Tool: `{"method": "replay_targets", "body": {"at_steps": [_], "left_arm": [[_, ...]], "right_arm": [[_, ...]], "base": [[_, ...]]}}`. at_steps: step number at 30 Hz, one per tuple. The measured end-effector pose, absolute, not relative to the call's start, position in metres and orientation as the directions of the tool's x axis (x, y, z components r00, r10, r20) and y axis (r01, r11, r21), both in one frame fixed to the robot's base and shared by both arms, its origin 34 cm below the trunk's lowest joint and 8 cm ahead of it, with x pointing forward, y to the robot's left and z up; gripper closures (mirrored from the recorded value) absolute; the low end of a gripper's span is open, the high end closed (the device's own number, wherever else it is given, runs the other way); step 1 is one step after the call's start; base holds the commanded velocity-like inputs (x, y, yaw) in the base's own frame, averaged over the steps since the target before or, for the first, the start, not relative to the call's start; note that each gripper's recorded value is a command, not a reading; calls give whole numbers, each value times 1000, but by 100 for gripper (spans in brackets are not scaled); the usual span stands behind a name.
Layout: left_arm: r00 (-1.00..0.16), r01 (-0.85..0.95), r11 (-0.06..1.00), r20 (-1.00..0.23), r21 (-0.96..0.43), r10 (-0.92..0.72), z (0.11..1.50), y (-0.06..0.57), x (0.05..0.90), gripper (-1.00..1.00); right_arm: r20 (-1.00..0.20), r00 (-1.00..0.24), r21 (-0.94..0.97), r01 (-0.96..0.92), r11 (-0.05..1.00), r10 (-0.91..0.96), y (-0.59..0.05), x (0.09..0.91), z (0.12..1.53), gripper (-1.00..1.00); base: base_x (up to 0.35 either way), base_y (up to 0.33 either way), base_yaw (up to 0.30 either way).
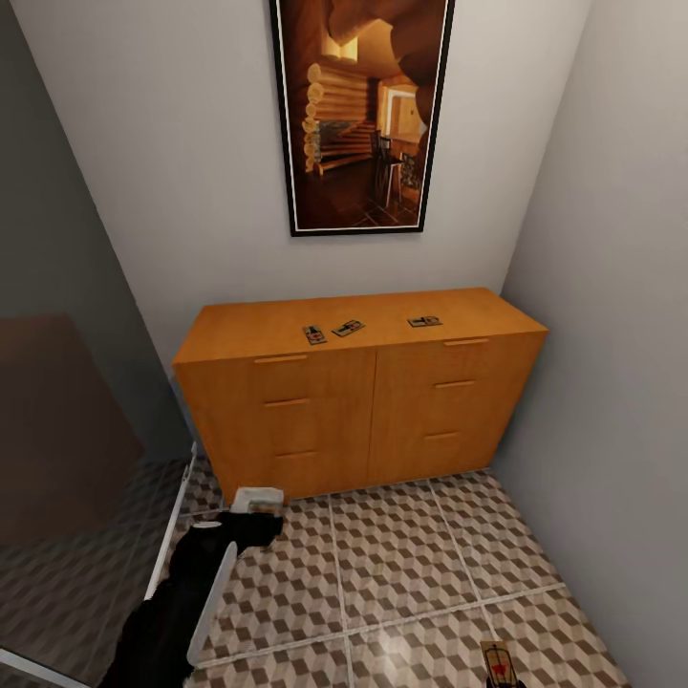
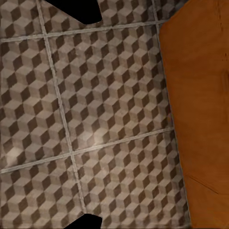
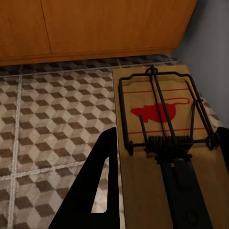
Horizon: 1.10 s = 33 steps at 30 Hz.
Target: Take the four mousetraps from the cabinet in the bathroom and place them on the bathroom floor. Make sure all four end up on the same floor surface, and ensure that at least two of them are either under or directly next to the same bathroom sink.
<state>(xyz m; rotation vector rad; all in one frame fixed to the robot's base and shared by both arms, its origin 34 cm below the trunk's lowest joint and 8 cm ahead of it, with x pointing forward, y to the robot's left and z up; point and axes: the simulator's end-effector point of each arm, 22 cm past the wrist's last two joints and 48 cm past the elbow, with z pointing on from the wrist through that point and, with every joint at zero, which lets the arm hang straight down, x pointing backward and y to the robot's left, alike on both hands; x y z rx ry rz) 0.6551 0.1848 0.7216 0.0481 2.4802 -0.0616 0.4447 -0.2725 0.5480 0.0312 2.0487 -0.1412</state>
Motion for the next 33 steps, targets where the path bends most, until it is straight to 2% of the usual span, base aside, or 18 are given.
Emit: {"method": "replay_targets", "body": {"at_steps": [17,23,28,33], "left_arm": [[-645,109,994,-763,-32,46,912,150,834,-100],[-575,130,990,-817,-46,37,958,143,845,-100],[-491,262,965,-862,-9,126,994,104,838,-100],[-431,302,953,-887,30,165,1015,99,834,-100]], "right_arm": [[-885,-464,-86,79,993,-40,-272,445,548,100],[-886,-463,-86,79,993,-40,-272,445,548,100],[-886,-463,-85,78,993,-39,-271,445,548,100],[-886,-463,-85,78,993,-39,-271,445,548,100]], "base": [[0,0,0],[0,0,0],[0,0,0],[0,0,0]]}}
